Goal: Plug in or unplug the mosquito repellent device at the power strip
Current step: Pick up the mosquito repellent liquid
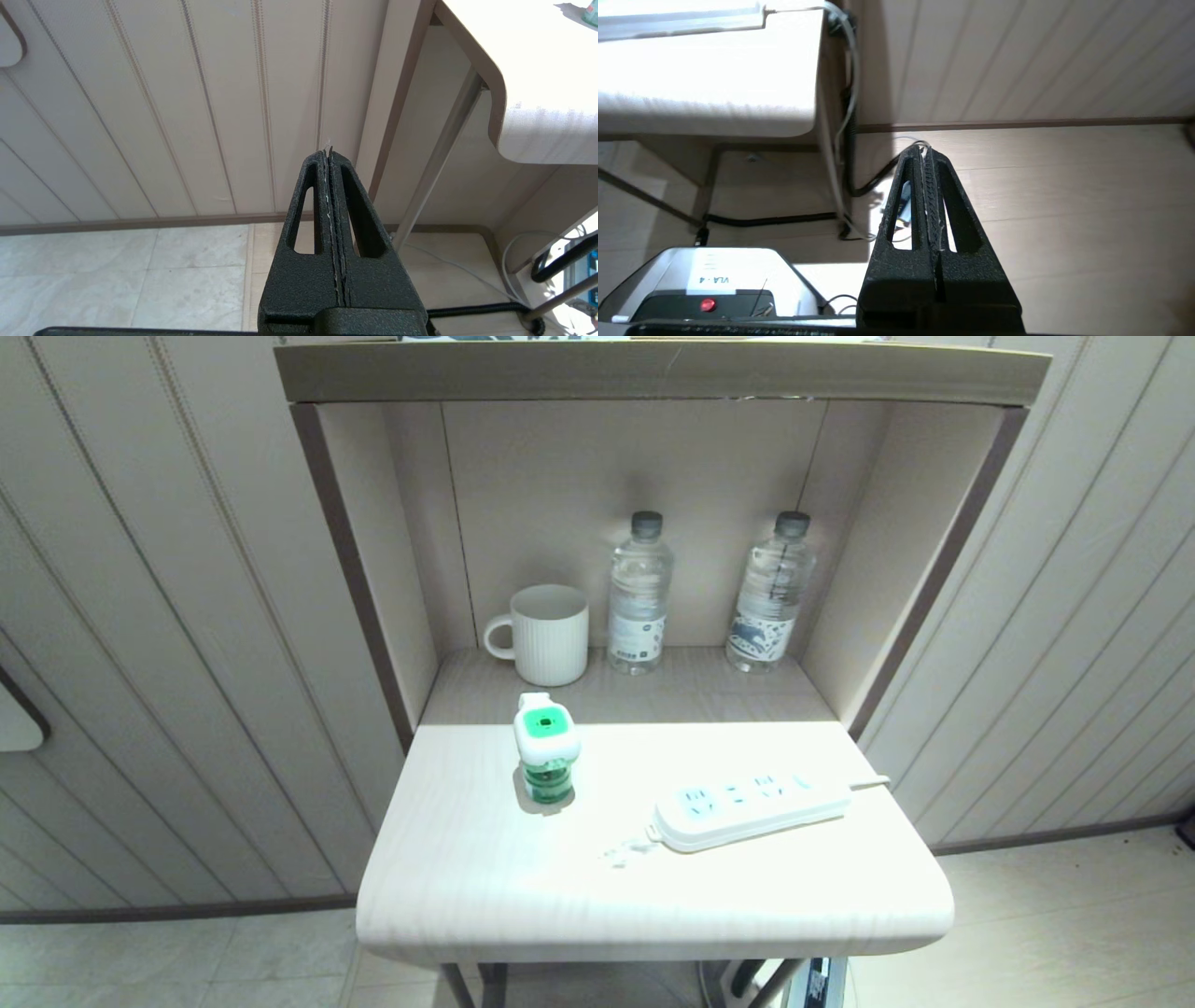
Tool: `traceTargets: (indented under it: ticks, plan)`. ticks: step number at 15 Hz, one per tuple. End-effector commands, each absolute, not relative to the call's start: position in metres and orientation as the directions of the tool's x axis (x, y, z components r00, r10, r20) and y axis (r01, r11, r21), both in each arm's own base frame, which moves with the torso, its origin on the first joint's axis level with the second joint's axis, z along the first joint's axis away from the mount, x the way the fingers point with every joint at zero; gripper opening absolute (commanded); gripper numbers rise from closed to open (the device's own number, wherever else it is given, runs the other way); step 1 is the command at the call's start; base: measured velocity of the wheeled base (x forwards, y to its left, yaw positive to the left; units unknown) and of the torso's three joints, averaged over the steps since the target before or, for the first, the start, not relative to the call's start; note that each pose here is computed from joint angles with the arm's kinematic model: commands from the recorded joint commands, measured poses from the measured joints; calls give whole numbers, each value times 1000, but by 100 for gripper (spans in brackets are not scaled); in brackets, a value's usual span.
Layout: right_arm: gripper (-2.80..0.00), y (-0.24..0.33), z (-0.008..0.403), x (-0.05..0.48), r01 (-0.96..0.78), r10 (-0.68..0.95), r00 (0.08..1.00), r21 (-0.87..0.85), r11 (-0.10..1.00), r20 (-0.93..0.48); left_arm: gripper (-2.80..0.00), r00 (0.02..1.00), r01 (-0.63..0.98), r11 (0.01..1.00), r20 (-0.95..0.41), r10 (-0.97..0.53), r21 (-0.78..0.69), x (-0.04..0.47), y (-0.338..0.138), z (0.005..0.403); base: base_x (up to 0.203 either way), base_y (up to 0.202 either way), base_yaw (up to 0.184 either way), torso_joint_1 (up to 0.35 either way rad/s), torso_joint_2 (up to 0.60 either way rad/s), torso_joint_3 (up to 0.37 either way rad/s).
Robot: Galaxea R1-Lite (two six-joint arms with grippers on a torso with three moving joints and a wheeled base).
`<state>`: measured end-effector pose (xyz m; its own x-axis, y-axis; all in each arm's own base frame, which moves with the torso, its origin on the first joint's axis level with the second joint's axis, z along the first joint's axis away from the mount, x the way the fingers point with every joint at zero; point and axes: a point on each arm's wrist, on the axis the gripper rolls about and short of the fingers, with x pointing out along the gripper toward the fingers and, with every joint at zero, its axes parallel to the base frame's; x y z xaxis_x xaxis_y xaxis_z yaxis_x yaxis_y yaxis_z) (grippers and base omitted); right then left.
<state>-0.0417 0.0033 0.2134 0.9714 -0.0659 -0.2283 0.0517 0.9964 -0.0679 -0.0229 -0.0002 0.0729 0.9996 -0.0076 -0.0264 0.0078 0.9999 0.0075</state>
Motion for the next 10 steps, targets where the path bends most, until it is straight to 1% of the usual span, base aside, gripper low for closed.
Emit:
traceTargets:
  ticks: [1, 3, 4, 5, 7, 8, 10]
  plan:
    - [-280, 2, 167, -11, 47, -61, 978, -73, 996, -199, -280, 1000, 8, 1000, -29, -8, 7, -23, 0, 73, 0, 0, 0, 0, 0, 0]
    - [-280, 1, 137, 12, -24, 9, 976, -68, 997, -217, -280, 1000, 8, 1000, -29, -8, 7, -23, 0, 73, 0, 0, 0, 0, 0, 0]
    - [-280, 2, 124, 16, -91, 77, 976, -64, 994, -205, -280, 1000, 8, 1000, -26, -8, 7, -23, 0, 74, 0, 0, 0, 0, 0, 0]
    - [-280, 3, 117, 14, -130, 117, 980, -67, 989, -162, -280, 1000, 8, 1000, -27, -8, 7, -23, 0, 73, 0, 0, 0, 0, 0, 0]
    - [-280, 3, 104, 5, -135, 127, 987, -84, 987, -94, -280, 1000, 8, 1000, -29, -8, 7, -23, 0, 73, 0, 0, 0, 0, 0, 0]
    - [-280, 3, 98, 2, -128, 121, 989, -81, 988, -90, -280, 1000, 8, 1000, -29, -8, 7, -23, 0, 73, 0, 0, 0, 0, 0, 0]
    - [-280, 2, 93, -8, -111, 109, 994, -79, 991, -30, -280, 1000, 8, 1000, -27, -8, 7, -23, 0, 73, 0, 0, 0, 0, 0, 0]
